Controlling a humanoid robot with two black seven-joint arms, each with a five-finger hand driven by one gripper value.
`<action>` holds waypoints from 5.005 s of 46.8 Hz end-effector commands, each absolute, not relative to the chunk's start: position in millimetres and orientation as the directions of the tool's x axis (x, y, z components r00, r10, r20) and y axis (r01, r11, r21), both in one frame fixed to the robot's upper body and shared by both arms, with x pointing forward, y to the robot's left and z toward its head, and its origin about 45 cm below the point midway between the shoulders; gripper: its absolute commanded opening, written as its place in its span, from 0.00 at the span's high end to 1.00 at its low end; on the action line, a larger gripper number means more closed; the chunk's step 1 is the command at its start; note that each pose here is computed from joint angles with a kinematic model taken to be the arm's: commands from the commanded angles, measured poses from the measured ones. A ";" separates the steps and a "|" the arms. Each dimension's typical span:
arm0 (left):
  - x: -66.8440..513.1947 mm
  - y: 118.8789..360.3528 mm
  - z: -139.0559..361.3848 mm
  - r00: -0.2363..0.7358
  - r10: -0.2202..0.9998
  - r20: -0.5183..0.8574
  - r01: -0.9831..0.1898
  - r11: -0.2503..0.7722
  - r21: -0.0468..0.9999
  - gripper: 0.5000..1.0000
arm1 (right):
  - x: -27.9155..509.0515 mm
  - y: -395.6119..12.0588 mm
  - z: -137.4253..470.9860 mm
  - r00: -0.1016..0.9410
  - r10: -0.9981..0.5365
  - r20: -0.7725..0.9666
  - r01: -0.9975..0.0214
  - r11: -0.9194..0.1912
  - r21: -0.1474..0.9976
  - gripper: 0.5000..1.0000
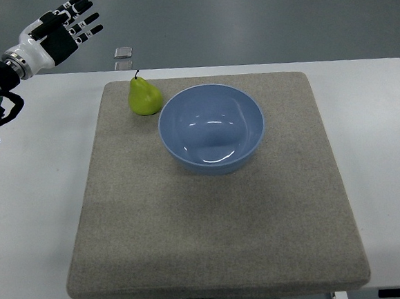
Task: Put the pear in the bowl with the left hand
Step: 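Extend the open left hand toward the green pear beside the bowl, then lower the left hand onto the green pear and close fingers around it, then lift the pear with the left hand and carry it over the bowl, then lower the pear into the blue bowl and open the left hand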
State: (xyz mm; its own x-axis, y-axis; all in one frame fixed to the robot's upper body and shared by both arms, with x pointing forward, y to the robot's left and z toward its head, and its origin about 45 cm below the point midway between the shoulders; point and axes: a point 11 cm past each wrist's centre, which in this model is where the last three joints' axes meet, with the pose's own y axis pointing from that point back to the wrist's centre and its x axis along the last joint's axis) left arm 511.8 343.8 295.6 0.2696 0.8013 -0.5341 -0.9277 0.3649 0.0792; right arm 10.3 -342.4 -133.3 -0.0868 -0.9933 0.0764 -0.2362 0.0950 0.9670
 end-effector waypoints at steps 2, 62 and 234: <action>510.7 344.2 292.3 0.266 0.804 -0.532 -0.926 0.366 0.089 0.00 | 10.3 -342.4 -133.3 -0.087 -0.993 0.076 -0.236 0.095 0.967 0.15; 512.1 326.6 311.6 0.551 0.761 0.341 -0.817 0.408 0.408 0.01 | 10.3 -342.4 -133.3 -0.087 -0.993 0.076 -0.236 0.095 0.967 0.15; 426.7 127.2 314.5 0.503 -0.228 0.834 -0.475 0.733 0.487 0.68 | 10.3 -342.4 -133.3 -0.087 -0.993 0.076 -0.236 0.095 0.967 0.15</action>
State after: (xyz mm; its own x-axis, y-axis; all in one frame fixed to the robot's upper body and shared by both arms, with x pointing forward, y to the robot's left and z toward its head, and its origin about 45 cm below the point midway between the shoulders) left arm 425.9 126.0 317.6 0.5019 -0.2248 0.8352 -0.4718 0.7382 0.4822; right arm 10.3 -342.3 -133.4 -0.0868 -0.9933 0.0763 -0.2362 0.0949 0.9670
